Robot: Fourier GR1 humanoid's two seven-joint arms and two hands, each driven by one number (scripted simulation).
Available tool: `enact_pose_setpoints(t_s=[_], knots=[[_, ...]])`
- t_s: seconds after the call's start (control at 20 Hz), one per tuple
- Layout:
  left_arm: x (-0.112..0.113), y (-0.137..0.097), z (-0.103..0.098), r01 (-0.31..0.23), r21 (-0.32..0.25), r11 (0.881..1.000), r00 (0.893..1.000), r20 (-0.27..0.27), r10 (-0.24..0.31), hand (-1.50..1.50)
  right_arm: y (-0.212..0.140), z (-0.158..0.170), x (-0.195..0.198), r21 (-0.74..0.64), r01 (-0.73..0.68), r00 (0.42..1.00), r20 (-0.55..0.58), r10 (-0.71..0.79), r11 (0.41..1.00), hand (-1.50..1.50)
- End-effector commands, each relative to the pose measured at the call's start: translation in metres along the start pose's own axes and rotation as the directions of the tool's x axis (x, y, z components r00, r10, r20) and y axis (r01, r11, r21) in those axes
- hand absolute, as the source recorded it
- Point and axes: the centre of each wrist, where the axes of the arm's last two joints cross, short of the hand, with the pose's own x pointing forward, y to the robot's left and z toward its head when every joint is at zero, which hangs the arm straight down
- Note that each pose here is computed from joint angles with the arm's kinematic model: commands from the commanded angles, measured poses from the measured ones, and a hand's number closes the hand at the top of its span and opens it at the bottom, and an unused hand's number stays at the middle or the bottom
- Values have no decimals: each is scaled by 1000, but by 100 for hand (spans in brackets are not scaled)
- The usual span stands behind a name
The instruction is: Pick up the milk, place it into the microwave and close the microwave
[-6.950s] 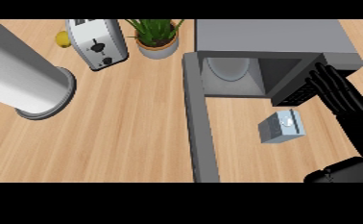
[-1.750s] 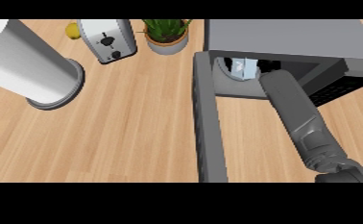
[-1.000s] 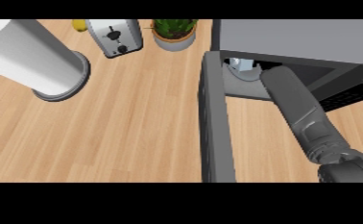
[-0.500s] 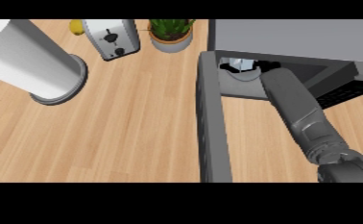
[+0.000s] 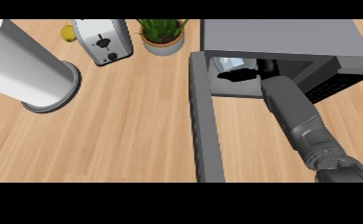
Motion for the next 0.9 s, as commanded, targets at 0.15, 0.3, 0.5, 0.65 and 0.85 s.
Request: enact_pose_setpoints(t_s=[0.15,0.3,0.5,0.65,0.85], knots=[[12,-22,-6,30,-48,998,1000,-7,-30,-150,7,36,-25,27,128,992,-24,-127,991,-150],[-3,-32,-22,5,-72,997,999,-32,-8,-150,-2,55,-38,66,148,989,-7,-148,987,-150],[-5,-51,-38,15,-130,991,1000,-23,-18,-150,-7,77,-50,84,183,983,-22,-182,979,-150],[-3,-57,-45,-3,-152,988,999,-50,-5,-150,4,99,-57,76,212,976,-59,-207,974,-150],[-8,-67,-61,-19,-199,980,994,-113,-4,150,11,114,-58,117,278,960,-49,-274,953,-150]])
